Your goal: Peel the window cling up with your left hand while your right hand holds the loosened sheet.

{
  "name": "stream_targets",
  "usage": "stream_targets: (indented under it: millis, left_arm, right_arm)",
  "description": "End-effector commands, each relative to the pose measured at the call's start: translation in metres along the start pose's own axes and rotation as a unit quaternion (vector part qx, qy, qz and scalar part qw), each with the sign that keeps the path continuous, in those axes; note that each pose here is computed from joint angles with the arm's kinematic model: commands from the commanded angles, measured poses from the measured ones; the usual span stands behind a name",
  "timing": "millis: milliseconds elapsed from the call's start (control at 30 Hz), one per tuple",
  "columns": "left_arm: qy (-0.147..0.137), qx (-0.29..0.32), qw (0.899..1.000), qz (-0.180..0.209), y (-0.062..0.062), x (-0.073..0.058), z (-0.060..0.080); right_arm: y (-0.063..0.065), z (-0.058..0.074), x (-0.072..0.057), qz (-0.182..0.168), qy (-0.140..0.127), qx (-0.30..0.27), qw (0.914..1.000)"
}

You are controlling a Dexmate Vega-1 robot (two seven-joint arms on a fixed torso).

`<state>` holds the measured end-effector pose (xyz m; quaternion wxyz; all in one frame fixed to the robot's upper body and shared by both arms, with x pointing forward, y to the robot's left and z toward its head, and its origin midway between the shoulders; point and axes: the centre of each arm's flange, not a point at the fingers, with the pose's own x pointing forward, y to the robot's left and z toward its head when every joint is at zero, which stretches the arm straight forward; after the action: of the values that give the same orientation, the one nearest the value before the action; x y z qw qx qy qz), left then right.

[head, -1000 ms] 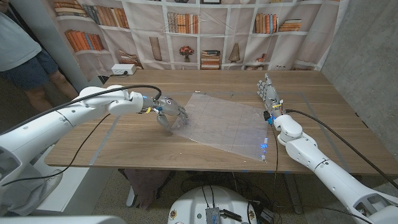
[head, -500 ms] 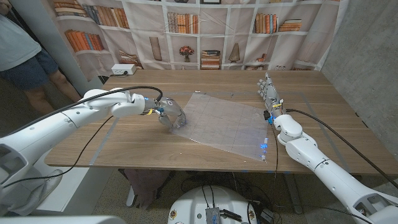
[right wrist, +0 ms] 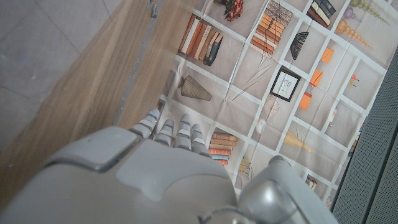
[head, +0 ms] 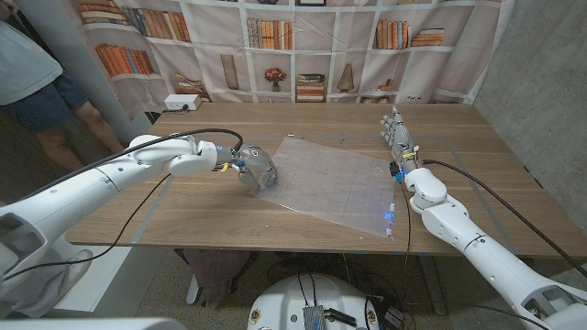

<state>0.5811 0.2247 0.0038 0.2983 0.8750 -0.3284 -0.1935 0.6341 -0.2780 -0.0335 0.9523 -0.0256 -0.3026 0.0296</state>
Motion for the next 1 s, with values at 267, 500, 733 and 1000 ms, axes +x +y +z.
stream_targets:
  millis: [267, 500, 733, 1000]
  left_arm:
    - [0.005, 0.001, 0.999, 0.050, -0.0016, 0.0038, 0.0149]
    - [0.008, -0.008, 0.998, 0.056, -0.0024, 0.0063, 0.0157]
    - [0.003, -0.034, 0.998, 0.055, -0.0017, 0.0109, 0.0169]
    - [0.013, -0.053, 0.997, 0.047, 0.0000, 0.0131, 0.0172]
  right_arm:
    - [-0.0027, -0.0012, 0.0019, 0.011, -0.005, 0.007, 0.9999]
    - [-0.0034, -0.0024, 0.0033, 0.012, -0.006, 0.014, 0.9998]
    - [-0.0049, -0.0024, 0.0048, 0.015, -0.009, 0.014, 0.9998]
    - [-0.0063, -0.0022, 0.0073, 0.015, -0.011, 0.018, 0.9997]
